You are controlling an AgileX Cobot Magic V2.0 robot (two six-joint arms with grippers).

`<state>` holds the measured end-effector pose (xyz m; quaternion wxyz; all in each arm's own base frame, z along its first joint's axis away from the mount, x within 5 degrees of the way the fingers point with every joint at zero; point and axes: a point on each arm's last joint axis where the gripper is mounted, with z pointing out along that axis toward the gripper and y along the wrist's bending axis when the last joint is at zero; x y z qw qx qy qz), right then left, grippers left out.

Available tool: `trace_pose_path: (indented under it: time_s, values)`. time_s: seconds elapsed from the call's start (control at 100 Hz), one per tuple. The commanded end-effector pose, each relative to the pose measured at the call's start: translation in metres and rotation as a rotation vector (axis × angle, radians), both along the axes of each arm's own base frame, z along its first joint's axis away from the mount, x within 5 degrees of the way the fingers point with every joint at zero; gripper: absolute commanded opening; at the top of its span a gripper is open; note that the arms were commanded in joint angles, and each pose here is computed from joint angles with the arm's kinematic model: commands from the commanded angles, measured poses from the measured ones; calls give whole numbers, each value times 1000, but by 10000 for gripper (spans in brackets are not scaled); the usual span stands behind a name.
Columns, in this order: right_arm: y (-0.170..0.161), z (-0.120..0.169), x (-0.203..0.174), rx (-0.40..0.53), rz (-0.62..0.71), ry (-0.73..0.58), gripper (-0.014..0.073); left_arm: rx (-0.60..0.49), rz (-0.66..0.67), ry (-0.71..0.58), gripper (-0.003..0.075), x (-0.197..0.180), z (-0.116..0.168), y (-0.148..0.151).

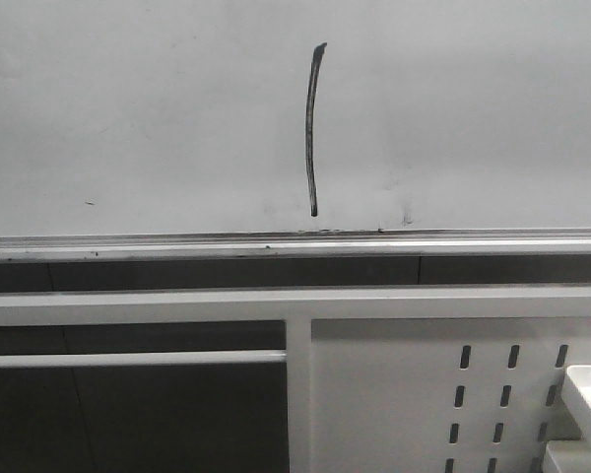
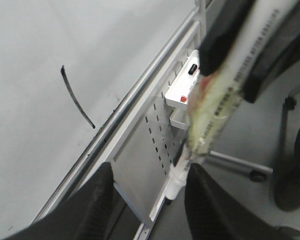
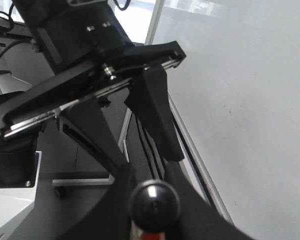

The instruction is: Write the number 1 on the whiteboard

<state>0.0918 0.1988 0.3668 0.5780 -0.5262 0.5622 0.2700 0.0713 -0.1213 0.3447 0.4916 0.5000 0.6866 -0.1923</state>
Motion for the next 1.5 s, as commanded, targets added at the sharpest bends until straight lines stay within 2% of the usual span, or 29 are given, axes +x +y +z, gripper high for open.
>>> trace_pose_path:
  time_s: [0.0,0.19,0.51,0.61,0.8,0.95,1.12,1.32,1.49]
  values:
    - [-5,21,-1,69,-20,-74,-77,-34,-56,-50,313,-1,16,-9]
    - [-2,22,-11,46,34,-154,-77,-22,-79,-41,313,-2,14,-15]
    - [1,25,-18,75,59,-167,-77,-37,-82,-21,310,-3,14,-16]
    - [1,25,-18,69,64,-164,-77,-39,-82,-16,247,-4,14,-16]
    - [1,23,-19,55,74,-157,-77,-40,-82,-14,64,-4,14,-16]
    - [1,23,-19,52,76,-156,-77,-47,-84,-4,-18,-4,14,-16]
    - [1,22,-20,47,80,-153,-77,-68,-87,23,-6,-6,14,-17]
    - [1,19,-21,17,102,-139,-77,-83,-90,51,125,-7,14,-17]
    - [1,19,-22,16,103,-139,-77,-99,-92,71,131,-8,16,-17]
